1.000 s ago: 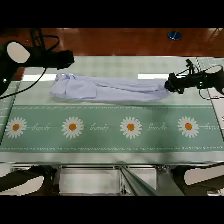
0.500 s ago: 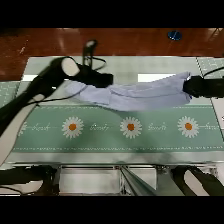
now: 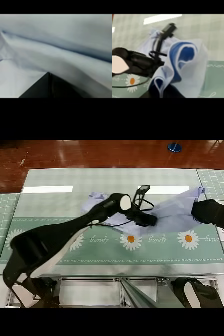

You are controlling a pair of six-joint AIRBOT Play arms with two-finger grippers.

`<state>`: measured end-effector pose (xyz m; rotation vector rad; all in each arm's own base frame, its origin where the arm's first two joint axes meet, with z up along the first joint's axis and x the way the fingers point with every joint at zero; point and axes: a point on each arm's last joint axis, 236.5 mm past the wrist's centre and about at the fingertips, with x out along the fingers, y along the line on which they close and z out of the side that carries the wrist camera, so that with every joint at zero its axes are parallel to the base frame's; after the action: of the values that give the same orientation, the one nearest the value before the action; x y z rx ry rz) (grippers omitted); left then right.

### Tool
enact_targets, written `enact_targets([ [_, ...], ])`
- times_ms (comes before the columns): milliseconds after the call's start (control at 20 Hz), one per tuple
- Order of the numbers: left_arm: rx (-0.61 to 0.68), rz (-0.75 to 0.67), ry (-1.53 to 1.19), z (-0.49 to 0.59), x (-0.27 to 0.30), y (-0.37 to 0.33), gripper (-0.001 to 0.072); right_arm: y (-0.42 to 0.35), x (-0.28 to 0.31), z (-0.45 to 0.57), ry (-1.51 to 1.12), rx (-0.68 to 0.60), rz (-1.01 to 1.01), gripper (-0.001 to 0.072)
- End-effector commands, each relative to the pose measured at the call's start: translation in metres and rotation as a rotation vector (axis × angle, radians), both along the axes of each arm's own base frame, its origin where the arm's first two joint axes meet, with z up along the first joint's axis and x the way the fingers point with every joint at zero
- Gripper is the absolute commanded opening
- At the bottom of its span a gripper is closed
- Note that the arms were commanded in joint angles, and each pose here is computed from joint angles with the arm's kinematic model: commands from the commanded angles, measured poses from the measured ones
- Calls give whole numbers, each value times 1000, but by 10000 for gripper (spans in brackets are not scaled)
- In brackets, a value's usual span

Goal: Fold the shirts.

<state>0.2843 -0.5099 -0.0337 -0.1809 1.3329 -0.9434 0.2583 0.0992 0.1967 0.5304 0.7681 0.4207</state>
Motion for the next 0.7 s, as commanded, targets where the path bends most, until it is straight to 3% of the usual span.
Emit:
enact_targets([
  [0, -17, -41, 62, -1, -15, -18, 21, 4, -5, 4, -9, 11, 5, 23],
  [250, -26, 172, 42, 51, 101, 87, 21, 20, 12, 7, -6, 89, 41, 23],
  [400, 123, 313, -117, 105, 159, 223, 21, 68, 33, -12, 35, 125, 154, 23],
  [550, 272, 523, -346, 193, 173, 365, 21, 130, 67, -41, 85, 145, 233, 23],
  [650, 307, 666, -493, 257, 151, 433, 22, 167, 99, -63, 126, 142, 264, 23],
])
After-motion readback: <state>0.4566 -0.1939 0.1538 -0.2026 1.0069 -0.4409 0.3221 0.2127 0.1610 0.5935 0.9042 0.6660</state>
